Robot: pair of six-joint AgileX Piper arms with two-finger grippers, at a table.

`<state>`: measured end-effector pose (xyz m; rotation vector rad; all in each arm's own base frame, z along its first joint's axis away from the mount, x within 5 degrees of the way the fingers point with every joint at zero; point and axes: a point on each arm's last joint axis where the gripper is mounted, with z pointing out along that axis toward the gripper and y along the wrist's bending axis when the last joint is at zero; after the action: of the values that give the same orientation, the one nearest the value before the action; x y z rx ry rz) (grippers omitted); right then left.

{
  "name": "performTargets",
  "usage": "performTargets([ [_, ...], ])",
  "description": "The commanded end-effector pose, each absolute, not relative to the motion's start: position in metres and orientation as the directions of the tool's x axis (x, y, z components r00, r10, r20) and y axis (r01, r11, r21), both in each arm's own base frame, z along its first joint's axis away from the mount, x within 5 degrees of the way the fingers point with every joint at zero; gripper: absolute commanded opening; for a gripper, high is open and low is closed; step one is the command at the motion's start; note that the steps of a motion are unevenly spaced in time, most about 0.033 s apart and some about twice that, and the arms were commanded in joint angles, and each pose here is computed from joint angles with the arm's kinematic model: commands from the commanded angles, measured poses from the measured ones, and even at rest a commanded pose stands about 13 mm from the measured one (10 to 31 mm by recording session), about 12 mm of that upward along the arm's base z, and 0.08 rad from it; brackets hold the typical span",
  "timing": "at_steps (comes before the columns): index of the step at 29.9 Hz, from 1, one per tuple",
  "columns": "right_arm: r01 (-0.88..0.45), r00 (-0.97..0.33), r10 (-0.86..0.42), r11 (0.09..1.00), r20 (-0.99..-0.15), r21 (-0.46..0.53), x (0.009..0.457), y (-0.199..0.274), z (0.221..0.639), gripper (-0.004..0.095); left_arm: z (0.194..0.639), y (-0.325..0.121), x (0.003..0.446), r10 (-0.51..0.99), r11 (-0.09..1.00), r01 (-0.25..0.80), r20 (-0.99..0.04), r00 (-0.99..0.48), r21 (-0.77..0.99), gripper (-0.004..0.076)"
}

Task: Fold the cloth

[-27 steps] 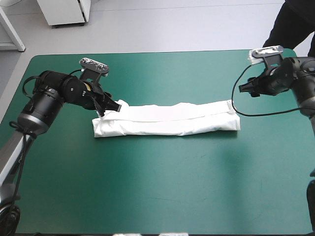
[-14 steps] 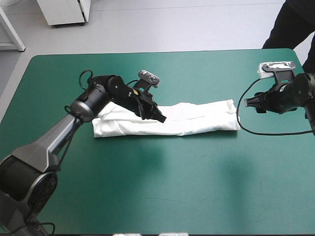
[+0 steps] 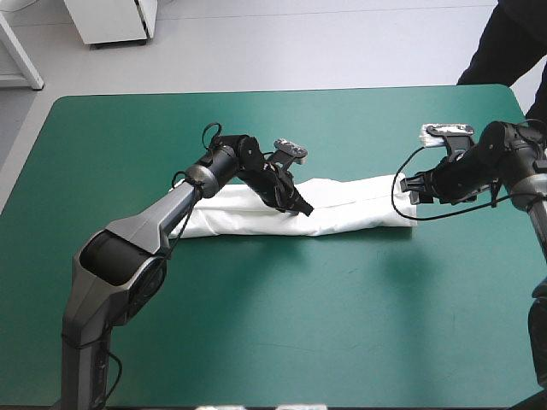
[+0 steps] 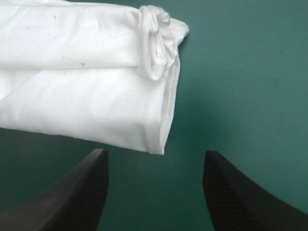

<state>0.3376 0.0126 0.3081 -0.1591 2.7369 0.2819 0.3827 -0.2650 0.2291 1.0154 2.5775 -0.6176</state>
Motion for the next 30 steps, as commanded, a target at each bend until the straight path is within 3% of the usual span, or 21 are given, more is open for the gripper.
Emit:
performTargets([
  [1, -0.160, -0.898, -0.052, 0.963, -0.437, 0.216, 0.344, 0.008, 0.316, 0.0537, 0.255, -0.269, 0.380, 0.529, 0.650, 0.698, -0.480, -0.700, -0.302, -0.0009],
  [30, -0.091, -0.963, 0.032, 0.894, -0.266, 0.438, 0.409, 0.003, 0.227, 0.0523, 0.241, -0.271, 0.381, 0.543, 0.651, 0.691, -0.443, -0.713, -0.313, -0.0009],
])
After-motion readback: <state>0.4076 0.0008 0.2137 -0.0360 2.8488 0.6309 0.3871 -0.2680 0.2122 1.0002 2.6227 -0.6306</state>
